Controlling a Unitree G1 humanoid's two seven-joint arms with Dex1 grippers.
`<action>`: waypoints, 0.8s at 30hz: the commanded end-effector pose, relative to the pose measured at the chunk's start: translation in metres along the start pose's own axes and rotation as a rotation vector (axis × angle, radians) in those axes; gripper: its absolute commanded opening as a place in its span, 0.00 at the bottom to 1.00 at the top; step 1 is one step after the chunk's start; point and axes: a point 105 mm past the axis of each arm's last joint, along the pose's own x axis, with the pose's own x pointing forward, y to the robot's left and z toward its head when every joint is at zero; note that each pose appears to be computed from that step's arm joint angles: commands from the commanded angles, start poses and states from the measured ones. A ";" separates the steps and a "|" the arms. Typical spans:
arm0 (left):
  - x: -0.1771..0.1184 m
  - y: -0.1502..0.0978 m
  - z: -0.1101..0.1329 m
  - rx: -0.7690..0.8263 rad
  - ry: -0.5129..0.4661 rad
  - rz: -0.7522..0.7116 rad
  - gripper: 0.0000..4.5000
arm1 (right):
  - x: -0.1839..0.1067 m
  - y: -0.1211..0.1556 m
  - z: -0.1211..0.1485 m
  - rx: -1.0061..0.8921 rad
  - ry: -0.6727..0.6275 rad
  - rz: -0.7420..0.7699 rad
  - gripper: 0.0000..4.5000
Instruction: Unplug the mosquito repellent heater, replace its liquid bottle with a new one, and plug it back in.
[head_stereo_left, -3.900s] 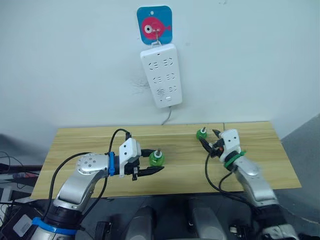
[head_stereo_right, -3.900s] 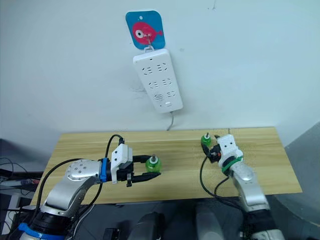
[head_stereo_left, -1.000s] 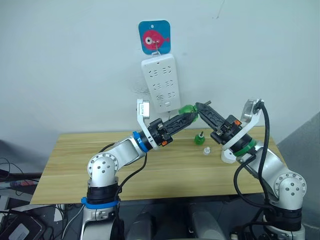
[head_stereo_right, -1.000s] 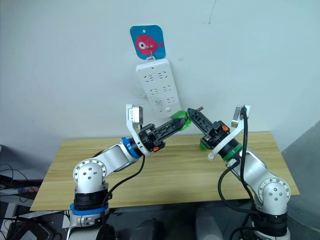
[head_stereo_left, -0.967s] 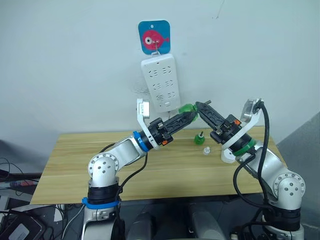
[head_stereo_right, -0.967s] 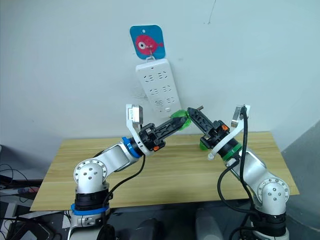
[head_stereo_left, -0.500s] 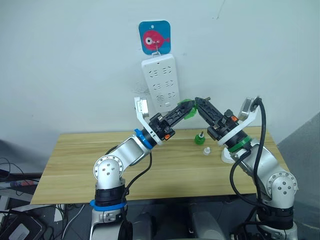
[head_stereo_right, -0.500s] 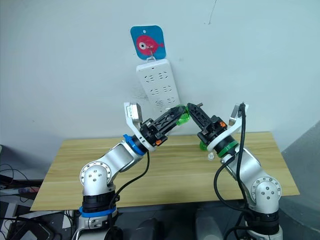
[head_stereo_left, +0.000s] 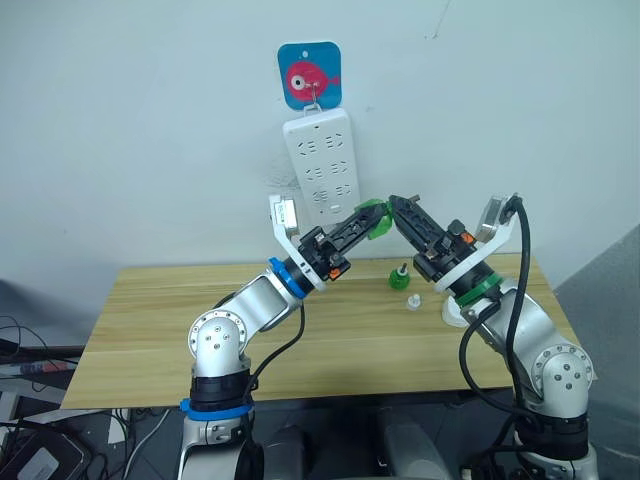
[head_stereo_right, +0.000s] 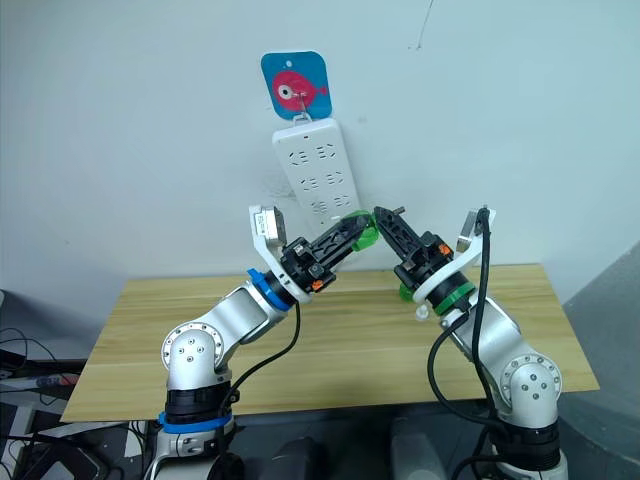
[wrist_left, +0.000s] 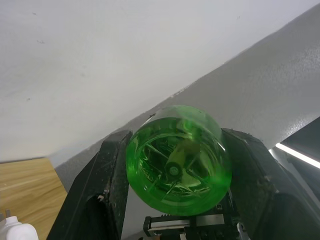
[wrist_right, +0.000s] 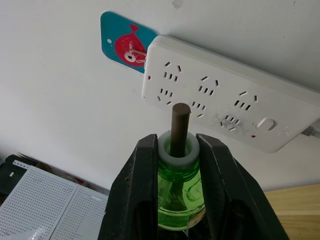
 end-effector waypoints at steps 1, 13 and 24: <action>-0.001 -0.012 0.006 0.009 -0.004 -0.055 0.54 | -0.009 0.010 0.007 -0.055 -0.009 0.033 0.47; -0.038 0.010 0.019 0.118 0.086 0.081 0.54 | -0.076 -0.064 0.044 -0.751 0.374 -0.500 1.00; -0.057 0.022 -0.004 0.253 0.217 0.106 0.54 | -0.076 -0.149 0.078 -0.801 0.585 -1.057 1.00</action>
